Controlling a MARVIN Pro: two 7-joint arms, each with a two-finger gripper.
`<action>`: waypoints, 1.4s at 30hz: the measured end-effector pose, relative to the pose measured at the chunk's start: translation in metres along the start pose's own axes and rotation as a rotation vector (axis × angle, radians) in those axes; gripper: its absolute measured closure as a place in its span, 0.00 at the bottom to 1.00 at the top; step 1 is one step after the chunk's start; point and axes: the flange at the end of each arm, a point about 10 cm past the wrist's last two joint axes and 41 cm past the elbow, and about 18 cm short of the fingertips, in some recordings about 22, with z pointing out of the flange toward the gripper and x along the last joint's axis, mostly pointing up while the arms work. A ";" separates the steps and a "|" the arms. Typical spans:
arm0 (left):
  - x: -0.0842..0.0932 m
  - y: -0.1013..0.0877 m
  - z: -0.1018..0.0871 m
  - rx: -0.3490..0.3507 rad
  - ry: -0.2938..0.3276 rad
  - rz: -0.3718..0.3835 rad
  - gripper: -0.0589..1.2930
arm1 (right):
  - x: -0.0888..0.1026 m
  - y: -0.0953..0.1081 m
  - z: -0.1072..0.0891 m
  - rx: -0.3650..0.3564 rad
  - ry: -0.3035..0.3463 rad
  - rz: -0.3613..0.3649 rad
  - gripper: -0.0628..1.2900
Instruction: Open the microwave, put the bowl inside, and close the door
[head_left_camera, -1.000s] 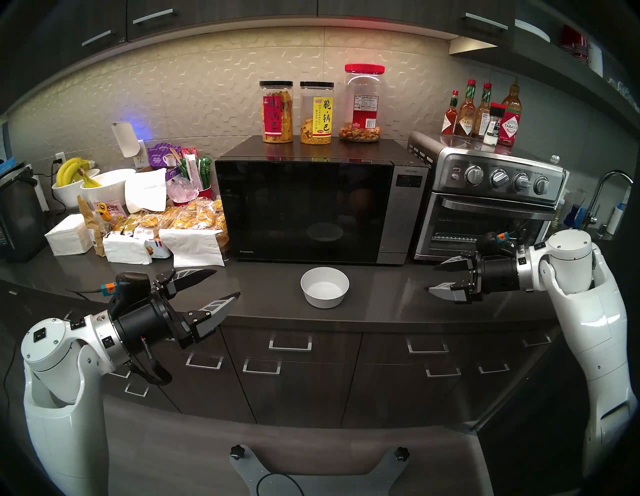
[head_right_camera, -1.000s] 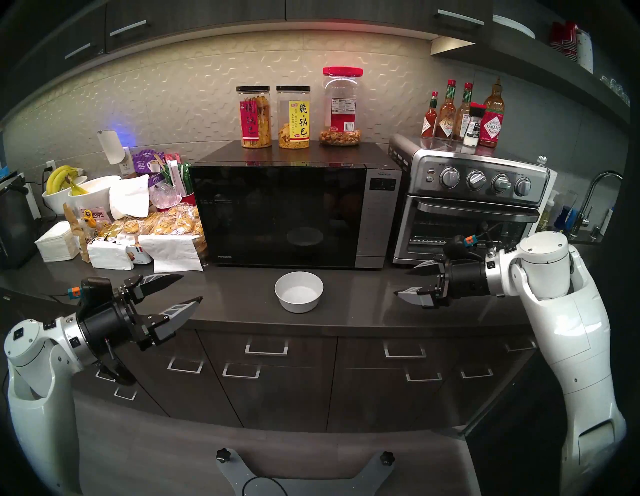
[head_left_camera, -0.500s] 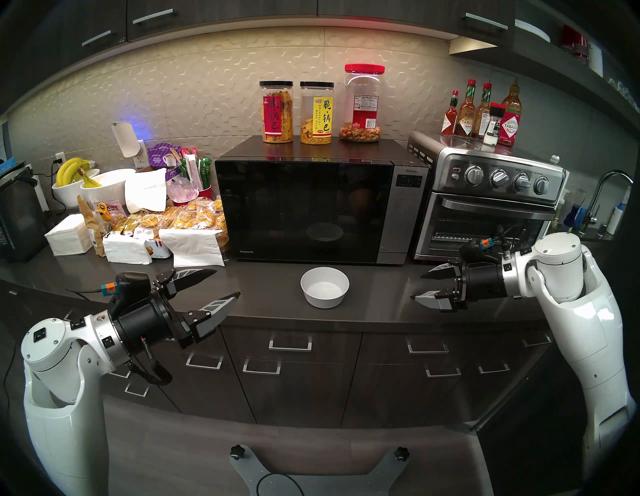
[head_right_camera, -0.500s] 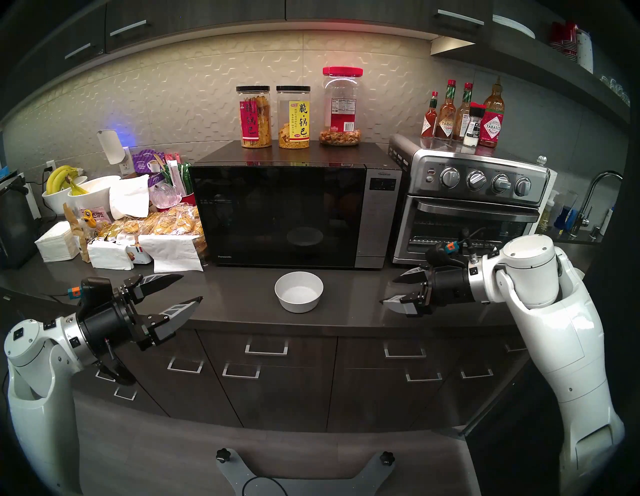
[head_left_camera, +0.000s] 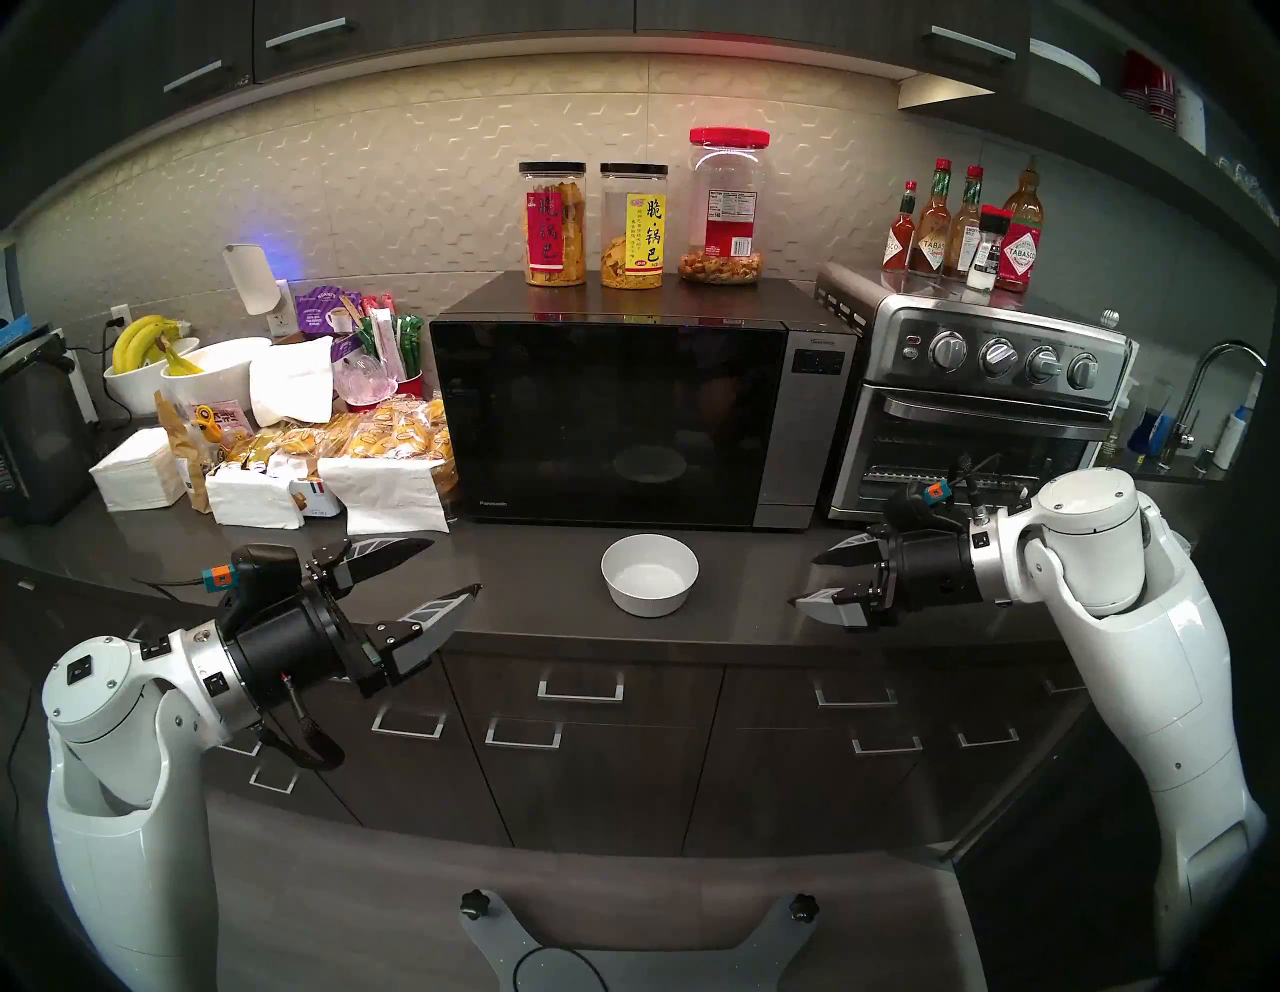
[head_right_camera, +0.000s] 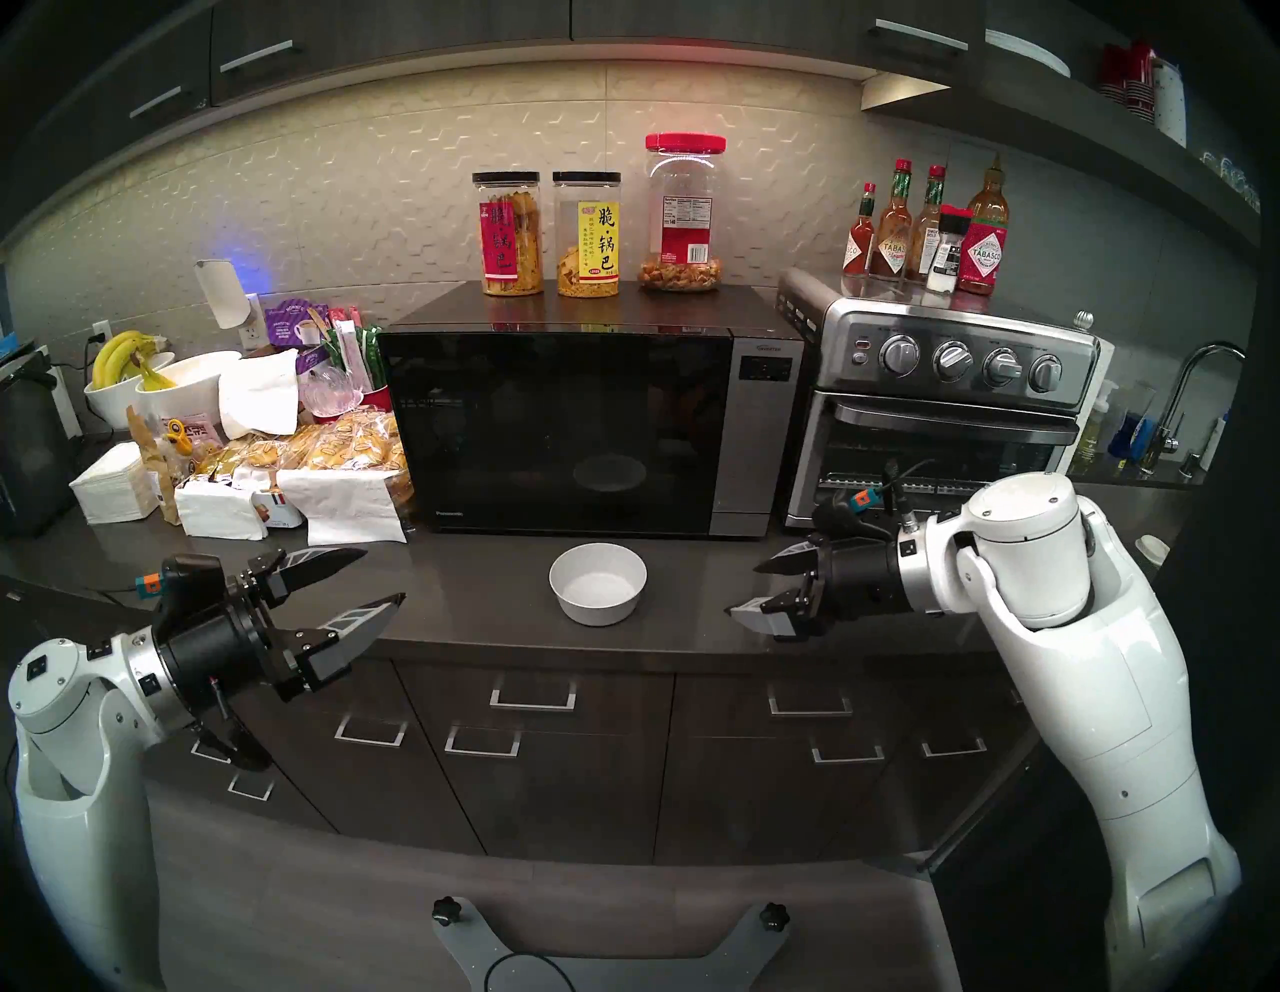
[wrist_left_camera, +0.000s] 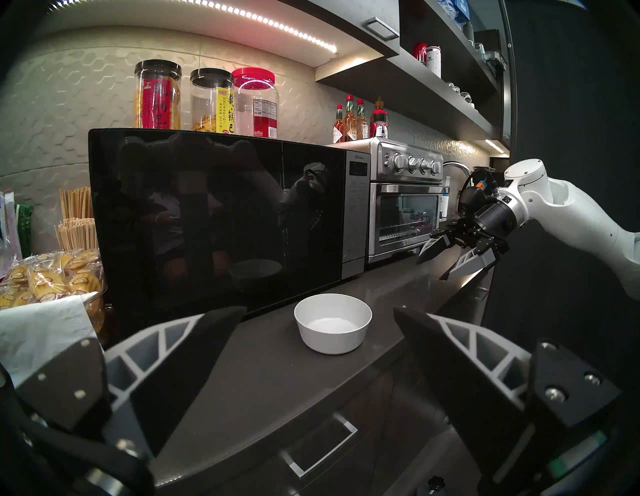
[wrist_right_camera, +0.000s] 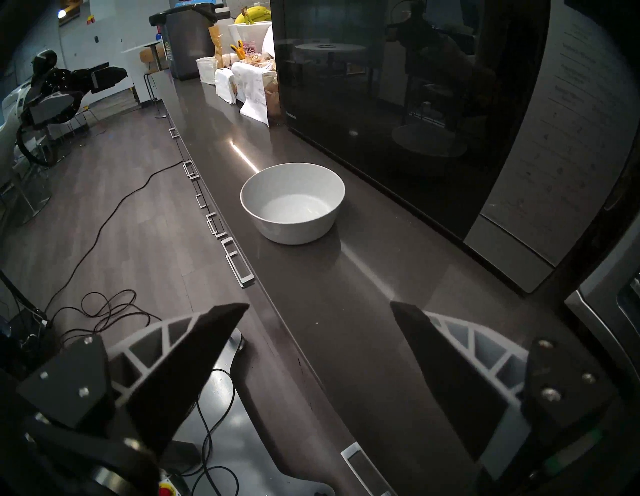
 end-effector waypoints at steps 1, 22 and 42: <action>0.000 0.000 0.000 0.000 0.000 0.000 0.05 | 0.001 -0.002 0.002 -0.001 -0.003 -0.001 0.06; 0.000 0.000 0.000 0.000 0.000 0.000 0.05 | 0.025 -0.040 0.024 -0.052 -0.048 -0.042 0.06; 0.000 0.000 0.000 0.000 0.000 0.000 0.05 | 0.058 -0.052 0.057 -0.110 0.005 -0.110 0.06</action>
